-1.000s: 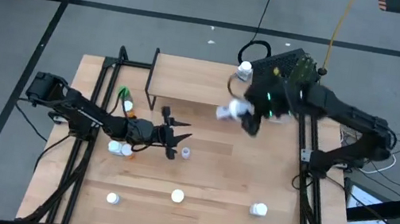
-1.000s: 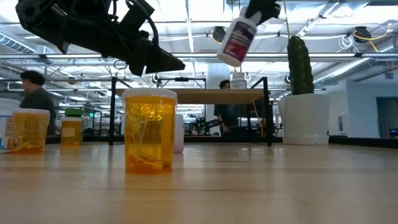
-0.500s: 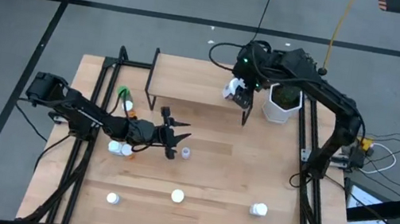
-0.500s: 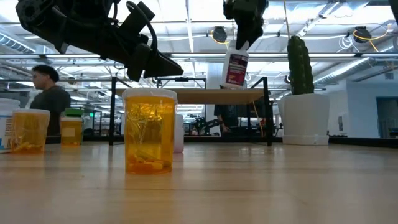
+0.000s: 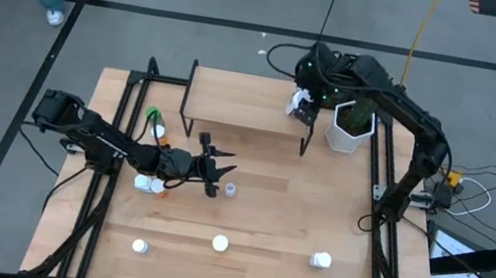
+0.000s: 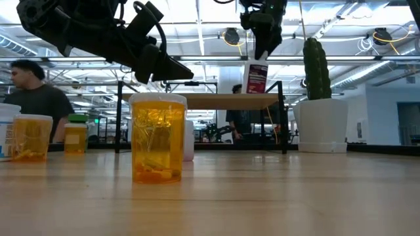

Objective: Pick and place medicine bottles onto shelf by color
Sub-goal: Put the white and purple medicine bottle on the shelf, then put the bottom white and blue medicine bottle on the shelf

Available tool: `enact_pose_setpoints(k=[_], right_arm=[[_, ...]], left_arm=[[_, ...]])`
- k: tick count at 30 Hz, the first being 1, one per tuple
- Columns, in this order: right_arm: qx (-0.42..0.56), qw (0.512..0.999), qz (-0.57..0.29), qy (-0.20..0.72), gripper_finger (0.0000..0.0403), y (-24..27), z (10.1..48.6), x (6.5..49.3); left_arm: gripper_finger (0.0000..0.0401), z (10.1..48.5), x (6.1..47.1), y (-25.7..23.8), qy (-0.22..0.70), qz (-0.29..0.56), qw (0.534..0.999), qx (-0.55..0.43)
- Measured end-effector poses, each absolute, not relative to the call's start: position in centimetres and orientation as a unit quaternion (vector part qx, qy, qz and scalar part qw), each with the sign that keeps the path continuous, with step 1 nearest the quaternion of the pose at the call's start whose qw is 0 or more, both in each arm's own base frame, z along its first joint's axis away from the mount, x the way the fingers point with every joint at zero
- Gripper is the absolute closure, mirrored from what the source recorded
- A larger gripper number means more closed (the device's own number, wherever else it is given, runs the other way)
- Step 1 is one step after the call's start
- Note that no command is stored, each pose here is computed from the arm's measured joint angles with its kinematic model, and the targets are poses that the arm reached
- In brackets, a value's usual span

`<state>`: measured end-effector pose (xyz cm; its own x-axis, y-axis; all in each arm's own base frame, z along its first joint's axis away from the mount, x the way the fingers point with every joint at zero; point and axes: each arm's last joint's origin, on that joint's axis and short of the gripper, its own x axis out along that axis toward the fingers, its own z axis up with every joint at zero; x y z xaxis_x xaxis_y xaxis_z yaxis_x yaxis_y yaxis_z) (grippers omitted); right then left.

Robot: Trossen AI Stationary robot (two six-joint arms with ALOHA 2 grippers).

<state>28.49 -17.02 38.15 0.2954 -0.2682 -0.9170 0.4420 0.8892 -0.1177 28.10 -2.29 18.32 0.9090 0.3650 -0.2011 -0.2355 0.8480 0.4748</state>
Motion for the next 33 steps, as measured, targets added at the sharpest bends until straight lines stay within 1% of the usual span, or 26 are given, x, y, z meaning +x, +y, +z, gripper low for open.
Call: enact_pose_setpoints(k=[3,12,20,26,33], right_arm=[[0.076,0.8,-0.223,0.551,0.0161,-17.2,38.2,28.4],[0.064,0.804,-0.219,0.55,0.0136,-17.4,38.2,28.4],[0.017,0.798,-0.249,0.549,0.0134,-17.8,38.4,28.5],[0.017,0.799,-0.252,0.545,0.0133,-17.8,38.6,28.3],[0.023,0.811,-0.254,0.527,0.0133,-15.8,40.4,26.9]], left_arm=[[0.024,18.3,28.1,-2.3,0.143,0.158,0.951,0.224],[0.024,18.4,28.0,-2.4,0.144,0.184,0.947,0.22],[0.024,18.4,28.0,-2.4,0.144,0.185,0.947,0.22],[0.024,18.4,28.0,-2.4,0.145,0.184,0.947,0.22],[0.024,18.1,27.9,-2.5,0.16,0.19,0.942,0.228]])
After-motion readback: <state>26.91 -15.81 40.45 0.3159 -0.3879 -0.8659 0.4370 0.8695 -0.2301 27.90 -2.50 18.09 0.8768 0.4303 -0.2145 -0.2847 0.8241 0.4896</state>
